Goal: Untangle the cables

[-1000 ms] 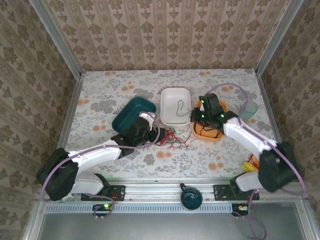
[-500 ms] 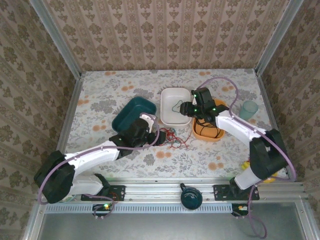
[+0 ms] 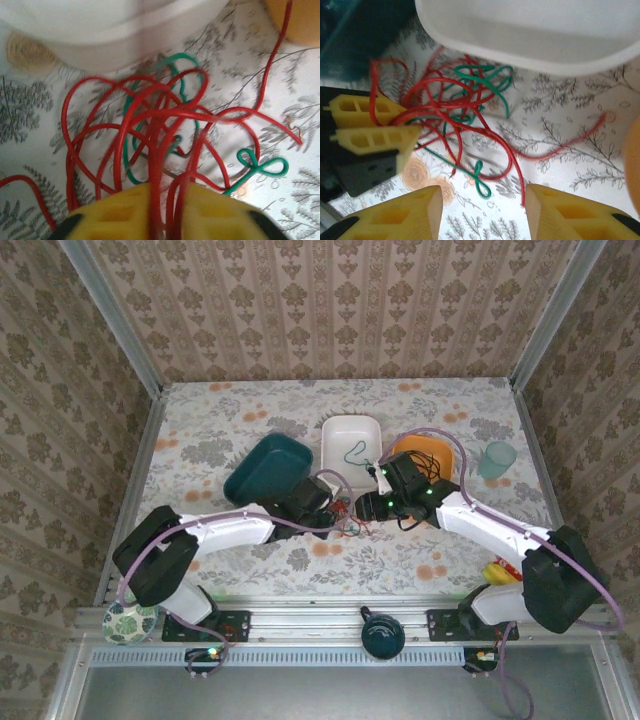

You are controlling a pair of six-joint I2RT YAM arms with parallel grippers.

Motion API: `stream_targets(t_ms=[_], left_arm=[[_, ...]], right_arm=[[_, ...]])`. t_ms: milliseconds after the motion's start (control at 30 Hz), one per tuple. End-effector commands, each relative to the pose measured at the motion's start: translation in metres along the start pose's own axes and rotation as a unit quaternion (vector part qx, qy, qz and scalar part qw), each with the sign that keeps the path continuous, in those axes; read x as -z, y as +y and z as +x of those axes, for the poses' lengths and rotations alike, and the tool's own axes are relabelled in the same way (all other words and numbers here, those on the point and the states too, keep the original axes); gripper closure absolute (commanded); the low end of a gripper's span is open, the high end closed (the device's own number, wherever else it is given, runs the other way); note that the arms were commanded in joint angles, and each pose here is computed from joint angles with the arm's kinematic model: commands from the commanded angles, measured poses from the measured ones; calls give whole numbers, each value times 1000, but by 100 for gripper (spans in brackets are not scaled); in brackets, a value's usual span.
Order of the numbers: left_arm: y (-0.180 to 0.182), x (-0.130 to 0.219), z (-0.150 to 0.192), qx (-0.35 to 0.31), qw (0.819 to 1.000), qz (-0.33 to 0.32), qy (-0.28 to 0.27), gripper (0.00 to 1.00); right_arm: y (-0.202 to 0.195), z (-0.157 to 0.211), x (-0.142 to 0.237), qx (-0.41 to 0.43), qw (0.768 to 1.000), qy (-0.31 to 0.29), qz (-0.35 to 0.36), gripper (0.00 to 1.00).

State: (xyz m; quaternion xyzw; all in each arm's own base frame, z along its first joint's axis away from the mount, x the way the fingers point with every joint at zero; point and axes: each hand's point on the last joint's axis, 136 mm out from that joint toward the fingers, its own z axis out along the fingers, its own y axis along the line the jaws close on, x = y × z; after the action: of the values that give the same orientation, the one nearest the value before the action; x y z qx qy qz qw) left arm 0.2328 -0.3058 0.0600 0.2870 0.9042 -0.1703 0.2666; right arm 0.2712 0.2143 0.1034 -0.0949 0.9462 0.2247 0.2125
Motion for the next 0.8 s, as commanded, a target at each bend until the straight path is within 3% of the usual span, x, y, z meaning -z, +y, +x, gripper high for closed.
stream_targets(t_ms=[0, 133, 333, 600, 767], left_arm=[[0, 0, 19, -18, 999, -5, 32, 93], [-4, 3, 39, -19, 999, 17, 45, 99], [2, 6, 54, -7, 998, 10, 55, 100], [2, -1, 53, 0, 999, 8, 54, 100], [0, -2, 47, 0, 999, 9, 48, 100]], right_arm=[[1, 11, -6, 7, 1000, 28, -8, 53], [4, 13, -22, 10, 999, 51, -14, 53], [14, 19, -39, 26, 996, 85, -27, 54], [34, 52, -45, 92, 985, 141, -45, 56], [25, 60, -53, 93, 984, 151, -28, 57]])
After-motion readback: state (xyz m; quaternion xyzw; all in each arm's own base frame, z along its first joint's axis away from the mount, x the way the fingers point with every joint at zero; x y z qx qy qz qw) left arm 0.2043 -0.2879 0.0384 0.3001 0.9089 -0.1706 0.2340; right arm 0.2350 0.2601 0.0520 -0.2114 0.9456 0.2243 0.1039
